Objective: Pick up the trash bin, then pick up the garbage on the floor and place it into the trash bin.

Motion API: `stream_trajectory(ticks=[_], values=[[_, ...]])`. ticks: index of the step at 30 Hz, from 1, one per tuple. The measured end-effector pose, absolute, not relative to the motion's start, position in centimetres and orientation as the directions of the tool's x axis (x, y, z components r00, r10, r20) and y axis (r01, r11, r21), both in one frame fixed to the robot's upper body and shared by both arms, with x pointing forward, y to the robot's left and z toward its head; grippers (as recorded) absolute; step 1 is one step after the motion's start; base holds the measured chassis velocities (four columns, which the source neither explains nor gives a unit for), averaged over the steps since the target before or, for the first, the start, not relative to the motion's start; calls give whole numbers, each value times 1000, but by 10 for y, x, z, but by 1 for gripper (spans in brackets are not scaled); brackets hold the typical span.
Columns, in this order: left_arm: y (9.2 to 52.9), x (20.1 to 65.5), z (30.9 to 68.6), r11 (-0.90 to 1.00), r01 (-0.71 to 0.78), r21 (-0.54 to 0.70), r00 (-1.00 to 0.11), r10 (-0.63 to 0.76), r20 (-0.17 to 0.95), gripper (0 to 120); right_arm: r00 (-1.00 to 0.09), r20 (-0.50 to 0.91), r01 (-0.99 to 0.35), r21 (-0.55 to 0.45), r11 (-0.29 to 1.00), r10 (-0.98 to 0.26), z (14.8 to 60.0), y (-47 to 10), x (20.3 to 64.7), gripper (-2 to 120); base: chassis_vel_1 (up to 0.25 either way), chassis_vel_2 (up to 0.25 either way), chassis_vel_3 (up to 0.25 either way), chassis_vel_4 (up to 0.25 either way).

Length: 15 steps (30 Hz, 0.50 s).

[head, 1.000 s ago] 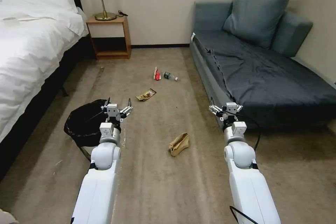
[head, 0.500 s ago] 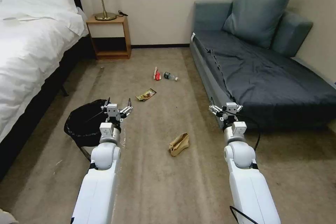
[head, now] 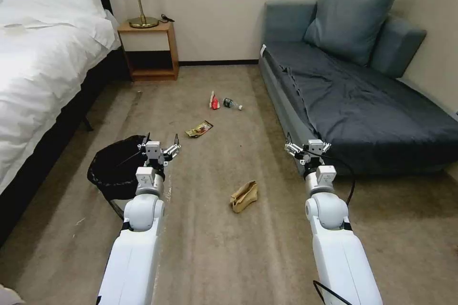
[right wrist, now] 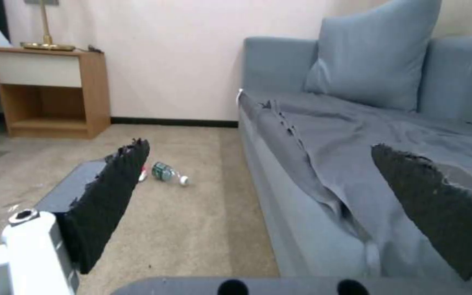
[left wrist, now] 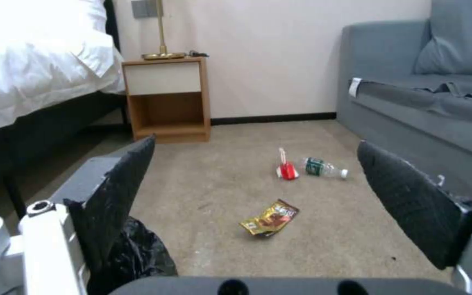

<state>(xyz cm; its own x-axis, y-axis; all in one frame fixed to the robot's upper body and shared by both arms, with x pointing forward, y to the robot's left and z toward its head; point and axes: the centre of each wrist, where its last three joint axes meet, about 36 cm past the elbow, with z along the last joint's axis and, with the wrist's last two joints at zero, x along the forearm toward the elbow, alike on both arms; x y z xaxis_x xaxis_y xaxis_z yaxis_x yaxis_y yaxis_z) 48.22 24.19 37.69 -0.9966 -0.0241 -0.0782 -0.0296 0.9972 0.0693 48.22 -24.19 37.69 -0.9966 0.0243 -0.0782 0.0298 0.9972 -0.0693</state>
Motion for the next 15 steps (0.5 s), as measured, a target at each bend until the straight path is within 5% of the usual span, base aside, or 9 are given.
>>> stream_trajectory(ticks=[15], values=[[242,482,377,997,-30,69,-997,-24,-78,99,-997,-78,30,-69,997,24,377,-242,482,100,0,0,0,0]])
